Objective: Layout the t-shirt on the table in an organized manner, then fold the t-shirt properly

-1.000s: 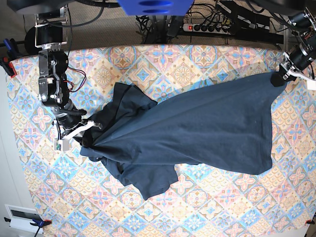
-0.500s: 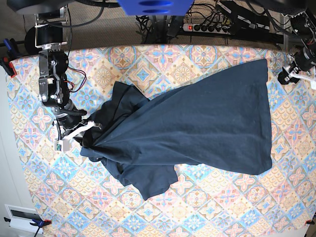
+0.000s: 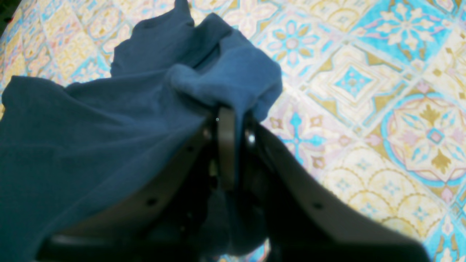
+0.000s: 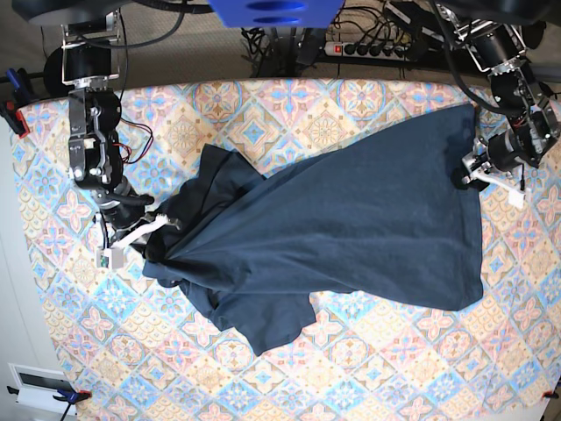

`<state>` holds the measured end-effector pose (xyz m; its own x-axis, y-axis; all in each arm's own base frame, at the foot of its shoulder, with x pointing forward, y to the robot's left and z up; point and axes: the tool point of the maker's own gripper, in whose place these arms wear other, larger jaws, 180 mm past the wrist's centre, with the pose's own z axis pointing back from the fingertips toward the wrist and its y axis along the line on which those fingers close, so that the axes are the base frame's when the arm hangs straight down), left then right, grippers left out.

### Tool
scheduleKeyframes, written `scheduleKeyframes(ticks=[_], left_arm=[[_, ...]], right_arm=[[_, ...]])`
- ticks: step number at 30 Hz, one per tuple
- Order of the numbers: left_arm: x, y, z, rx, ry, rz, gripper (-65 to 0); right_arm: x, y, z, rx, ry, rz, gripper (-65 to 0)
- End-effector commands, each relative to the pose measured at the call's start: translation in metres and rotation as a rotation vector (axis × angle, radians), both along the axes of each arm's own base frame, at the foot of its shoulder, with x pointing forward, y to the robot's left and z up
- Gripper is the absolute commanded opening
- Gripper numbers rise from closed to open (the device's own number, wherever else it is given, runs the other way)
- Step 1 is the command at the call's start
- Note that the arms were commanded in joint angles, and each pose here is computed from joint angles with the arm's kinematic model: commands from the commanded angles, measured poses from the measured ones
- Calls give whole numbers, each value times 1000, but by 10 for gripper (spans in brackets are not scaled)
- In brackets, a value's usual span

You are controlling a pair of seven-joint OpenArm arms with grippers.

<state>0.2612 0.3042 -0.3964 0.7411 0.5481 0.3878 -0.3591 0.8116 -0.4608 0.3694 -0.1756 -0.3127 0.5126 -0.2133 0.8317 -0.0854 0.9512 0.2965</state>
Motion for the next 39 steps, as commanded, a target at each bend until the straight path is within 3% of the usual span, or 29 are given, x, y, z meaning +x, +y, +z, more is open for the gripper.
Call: scheduleKeyframes(ticks=[1,9,15,26,28,35,39], left_arm=[[12,3,11,21,-36,-5,-313],[14,8,18,63,-48,-17,-313],[-8,10,24,134,-31,-58,-313],[-24,-2,7,110,14,-62,-319],[-23,-2,7,110,11,-62,-352],[-10,2,16,118,-44,-41,-642],[-9,3,18,120,-51,-40,-650]], right_arm=[[8,-5,18,-4,-59,-7,-644],[8,-6,18,-4,-60,-10,-644],[8,-6,19,-4,-62,-9,-644],[8,-6,19,-4,-62,-9,-644],[8,-6,19,-4,-62,-9,-644],[8,-6,19,-4,-62,-9,-644],[8,-6,19,-4,-62,-9,-644]])
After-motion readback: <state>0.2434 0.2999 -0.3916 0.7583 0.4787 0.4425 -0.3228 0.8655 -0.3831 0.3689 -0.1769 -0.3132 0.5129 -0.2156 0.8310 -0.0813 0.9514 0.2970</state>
